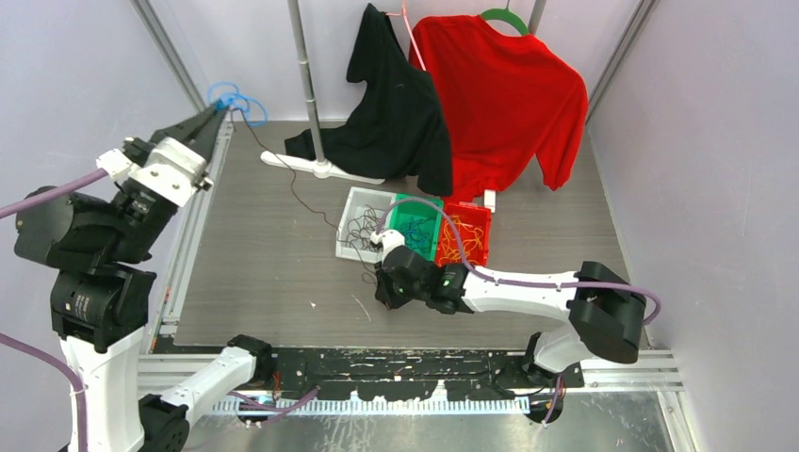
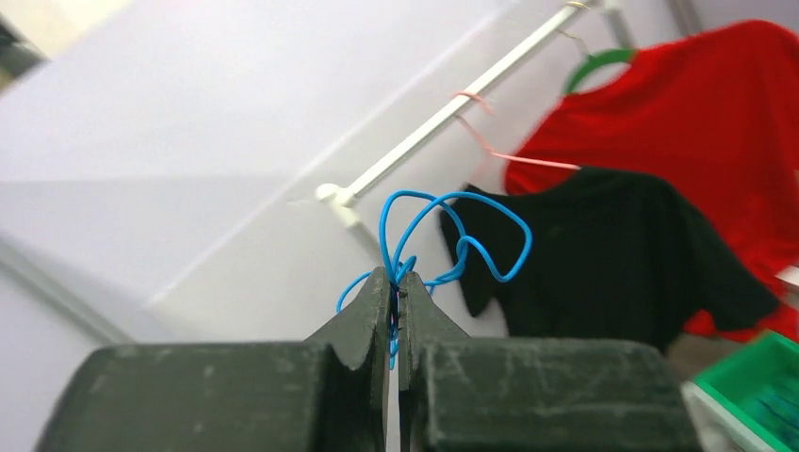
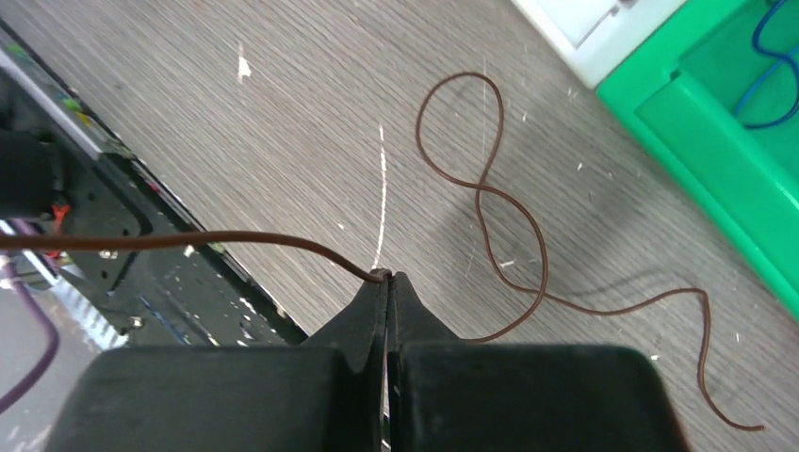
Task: Untangle the cables
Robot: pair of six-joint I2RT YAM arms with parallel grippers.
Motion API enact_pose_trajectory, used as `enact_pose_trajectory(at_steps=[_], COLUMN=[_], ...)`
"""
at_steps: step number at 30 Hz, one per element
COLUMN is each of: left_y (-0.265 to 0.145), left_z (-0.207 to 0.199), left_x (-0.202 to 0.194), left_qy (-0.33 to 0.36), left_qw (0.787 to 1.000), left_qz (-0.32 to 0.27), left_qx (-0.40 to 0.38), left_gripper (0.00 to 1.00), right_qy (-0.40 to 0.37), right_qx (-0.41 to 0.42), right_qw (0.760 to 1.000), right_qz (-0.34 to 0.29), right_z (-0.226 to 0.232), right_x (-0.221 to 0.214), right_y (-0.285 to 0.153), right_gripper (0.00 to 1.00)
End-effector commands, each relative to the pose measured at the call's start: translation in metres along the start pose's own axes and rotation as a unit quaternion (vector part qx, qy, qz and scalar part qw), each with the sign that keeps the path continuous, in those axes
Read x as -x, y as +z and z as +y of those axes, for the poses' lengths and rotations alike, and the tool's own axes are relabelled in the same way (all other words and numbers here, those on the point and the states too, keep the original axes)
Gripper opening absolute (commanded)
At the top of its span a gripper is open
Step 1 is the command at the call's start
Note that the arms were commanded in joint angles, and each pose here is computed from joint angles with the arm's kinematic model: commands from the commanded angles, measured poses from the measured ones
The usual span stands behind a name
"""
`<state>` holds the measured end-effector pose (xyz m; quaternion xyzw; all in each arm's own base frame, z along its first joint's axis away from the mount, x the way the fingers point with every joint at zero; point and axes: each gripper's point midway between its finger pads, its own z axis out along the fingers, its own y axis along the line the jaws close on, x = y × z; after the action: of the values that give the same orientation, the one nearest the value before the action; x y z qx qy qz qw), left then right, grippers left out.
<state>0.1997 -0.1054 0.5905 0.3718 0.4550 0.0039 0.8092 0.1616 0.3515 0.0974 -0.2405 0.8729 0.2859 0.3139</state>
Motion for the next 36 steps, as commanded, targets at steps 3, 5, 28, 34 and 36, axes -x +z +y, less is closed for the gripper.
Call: enact_pose_trajectory(at_steps=[3,5,28,34,36], left_y=[-0.016,-0.017,-0.001,-0.007,-0.011], left_z=[0.092,0.095,-0.037,-0.018,-0.001], left_x=[0.050,0.052,0.018,0.002,-0.002], left_qy=[0.083,0.087,-0.124,-0.099,-0.084], left_qw=[0.972,0.970,0.988,0.993,0.993], left_qz=[-0.060,-0.061,-0.069,-0.061,-0.054], left_qx=[0.211,0.221,-0.063,0.014,0.064], left_gripper=[0.00,0.00,0.00,0.00,0.00], right_qy=[0.001,-0.004,-0.149,-0.160,-0.158], right_qx=[-0.033,-0.029,0.212,0.217,0.207], right_qw=[0.999,0.999,0.944,0.920,0.919], right_qz=[0.014,0.016,-0.206,-0.286,-0.297], right_z=[0.001,0.003,0.134,0.151,0.148], right_x=[-0.003,-0.005,0.121,0.189,0.208], right_y=[0.004,0.003,-0.102,-0.148,-0.152], right_gripper=[0.01,0.01,0.01,0.01,0.01])
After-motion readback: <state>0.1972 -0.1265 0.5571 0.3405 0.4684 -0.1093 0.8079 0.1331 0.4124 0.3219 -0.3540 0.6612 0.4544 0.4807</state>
